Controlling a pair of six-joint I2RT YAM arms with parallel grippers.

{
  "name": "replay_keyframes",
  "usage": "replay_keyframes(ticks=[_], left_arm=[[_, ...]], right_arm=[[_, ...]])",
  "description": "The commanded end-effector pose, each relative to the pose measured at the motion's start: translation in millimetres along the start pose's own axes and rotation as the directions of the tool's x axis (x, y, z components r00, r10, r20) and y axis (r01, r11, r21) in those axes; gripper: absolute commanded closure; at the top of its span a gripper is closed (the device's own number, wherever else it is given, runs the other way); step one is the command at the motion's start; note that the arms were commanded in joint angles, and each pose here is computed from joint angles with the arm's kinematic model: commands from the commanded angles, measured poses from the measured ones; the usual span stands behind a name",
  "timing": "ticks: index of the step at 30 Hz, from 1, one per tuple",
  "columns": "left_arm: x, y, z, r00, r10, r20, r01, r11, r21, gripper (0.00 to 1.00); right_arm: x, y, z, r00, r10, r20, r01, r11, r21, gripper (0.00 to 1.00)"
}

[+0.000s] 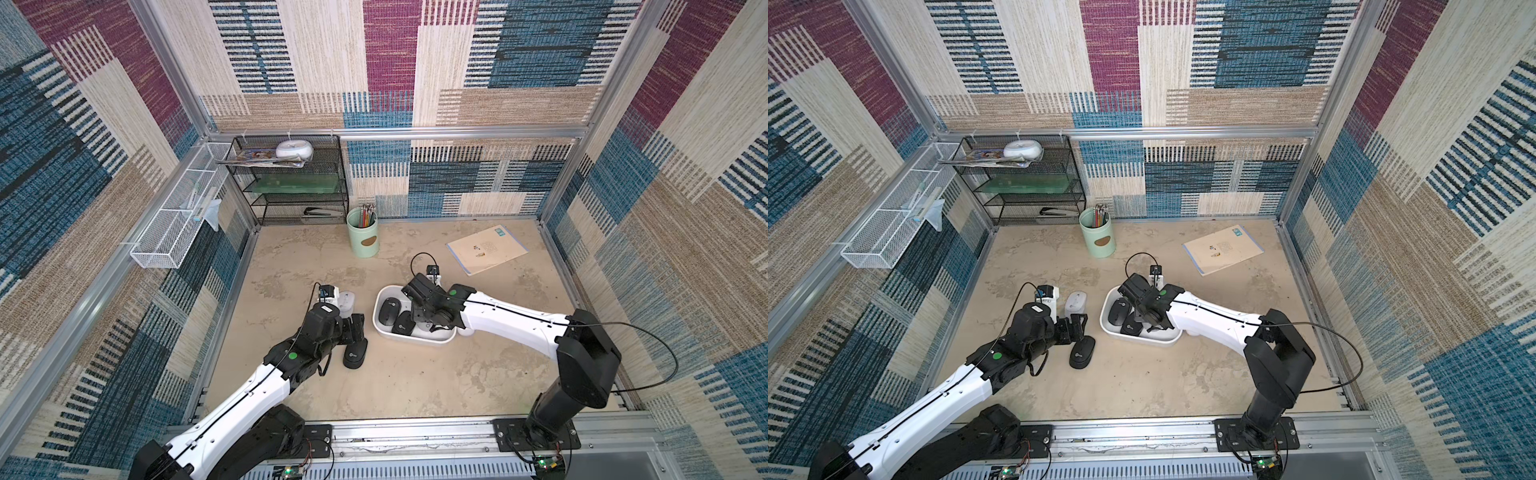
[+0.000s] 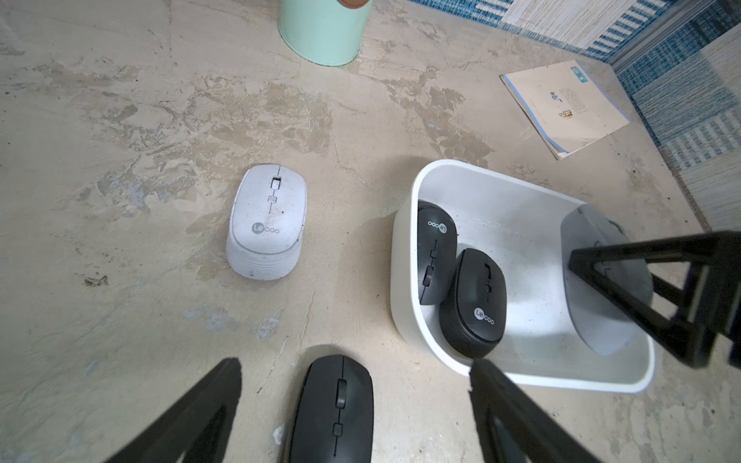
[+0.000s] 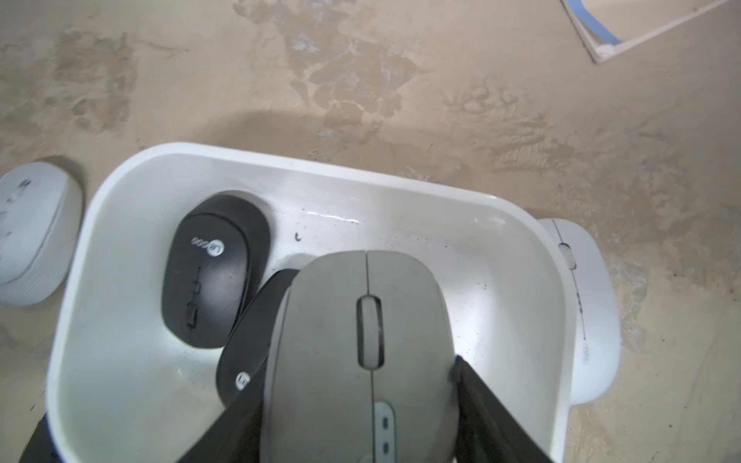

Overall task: Take out the mouse from the storage box
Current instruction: Pick up the mouse from the storage box, then place the mouse at the center of the board.

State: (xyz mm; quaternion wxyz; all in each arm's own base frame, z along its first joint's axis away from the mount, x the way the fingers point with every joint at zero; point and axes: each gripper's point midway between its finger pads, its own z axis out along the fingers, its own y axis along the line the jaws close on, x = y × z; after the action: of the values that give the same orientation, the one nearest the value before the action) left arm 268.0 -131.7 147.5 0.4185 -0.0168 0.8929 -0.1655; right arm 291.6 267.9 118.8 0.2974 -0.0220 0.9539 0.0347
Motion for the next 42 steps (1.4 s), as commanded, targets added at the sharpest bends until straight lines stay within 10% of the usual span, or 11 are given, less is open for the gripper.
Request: replay_keyframes(ticks=[1, 22, 42], left_arm=[[-4.8, 8.9, -4.8, 0.999, 0.000, 0.038, 0.002, 0.999, -0.040, 0.07], [-15.3, 45.8, -29.5, 0.983, -0.045, 0.179, 0.077, 0.982, -0.175, 0.03], [-15.5, 53.9, -34.0, 0.978, -0.055, 0.200, 0.096, 0.975, -0.199, 0.02]], right_arm=[[-0.3, 19.4, -13.7, 0.991, -0.121, 0.053, 0.125, 0.990, -0.068, 0.56], [111.3, 113.5, -39.5, 0.797, -0.600, 0.072, 0.586, 0.737, -0.338, 0.56], [142.7, 102.9, -3.2, 0.732, -0.681, -0.007, 0.657, 0.708, -0.258, 0.47]])
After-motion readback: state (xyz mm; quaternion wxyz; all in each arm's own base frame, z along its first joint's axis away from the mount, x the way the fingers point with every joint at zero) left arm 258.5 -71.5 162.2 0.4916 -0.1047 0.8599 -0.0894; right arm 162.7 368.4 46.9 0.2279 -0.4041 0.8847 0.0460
